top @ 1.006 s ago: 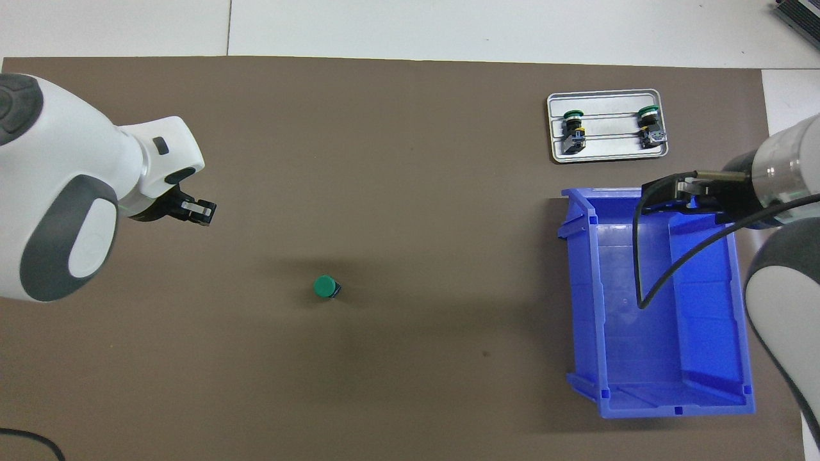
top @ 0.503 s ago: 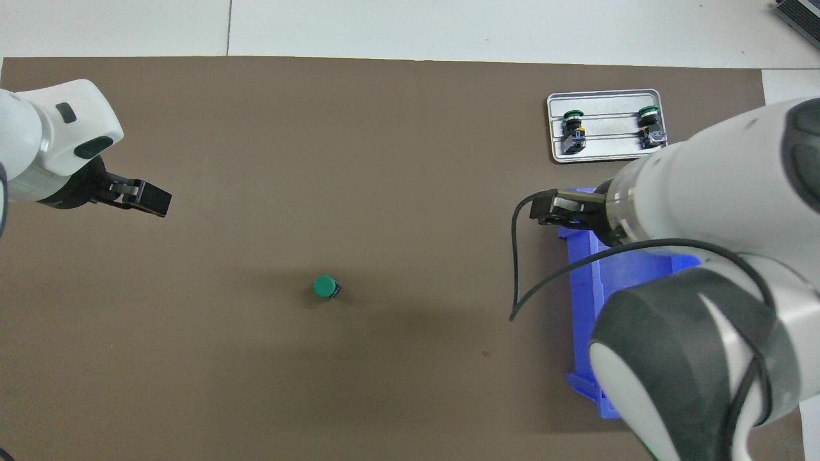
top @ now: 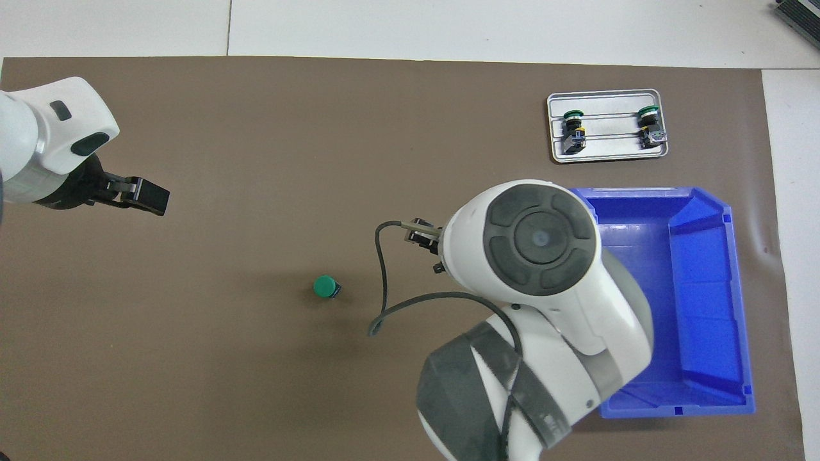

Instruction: Place and press button with both arms

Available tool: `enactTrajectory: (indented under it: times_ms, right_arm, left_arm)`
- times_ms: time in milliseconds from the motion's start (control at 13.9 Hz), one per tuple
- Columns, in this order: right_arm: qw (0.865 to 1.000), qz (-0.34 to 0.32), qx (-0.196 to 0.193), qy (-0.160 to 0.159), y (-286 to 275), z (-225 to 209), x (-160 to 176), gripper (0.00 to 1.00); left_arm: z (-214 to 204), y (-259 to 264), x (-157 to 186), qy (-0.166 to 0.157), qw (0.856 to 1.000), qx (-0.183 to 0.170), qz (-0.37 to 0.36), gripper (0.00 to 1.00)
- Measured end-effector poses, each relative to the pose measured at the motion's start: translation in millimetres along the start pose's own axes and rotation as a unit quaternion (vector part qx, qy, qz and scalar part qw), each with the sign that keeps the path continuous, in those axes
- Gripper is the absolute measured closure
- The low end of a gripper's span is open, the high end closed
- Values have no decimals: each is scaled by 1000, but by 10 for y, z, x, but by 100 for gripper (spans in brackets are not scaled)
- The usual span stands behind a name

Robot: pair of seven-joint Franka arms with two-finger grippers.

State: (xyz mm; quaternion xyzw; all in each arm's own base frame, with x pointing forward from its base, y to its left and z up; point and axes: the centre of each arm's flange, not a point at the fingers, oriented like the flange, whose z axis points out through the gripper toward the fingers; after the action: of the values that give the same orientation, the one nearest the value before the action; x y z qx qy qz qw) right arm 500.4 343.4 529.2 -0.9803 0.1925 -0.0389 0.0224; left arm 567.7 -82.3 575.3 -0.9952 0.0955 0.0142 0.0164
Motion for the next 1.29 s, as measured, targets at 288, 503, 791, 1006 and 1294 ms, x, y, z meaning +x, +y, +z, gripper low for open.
enactTrajectory:
  times_ms: [288,503,791,1006,1294]
  right_arm:
    - [999,41,1,-2,-497,390,-327,7]
    - [997,80,0,-3,-890,631,-518,9]
    - [998,66,-20,2,-1234,1036,-784,11]
    - [997,61,-40,19,-1532,1479,-1023,11]
    - [998,56,-35,20,-1704,1731,-1051,13]
  left_arm:
    - [38,-16,0,-2,1000,-2,-19,0]
    - [45,-57,-6,-2,1000,-2,-23,0]
    - [28,-103,-19,0,1000,-2,-27,0]
    - [20,-122,-27,1,1000,-2,-29,0]
    - [21,-128,-29,0,1000,-2,-30,0]
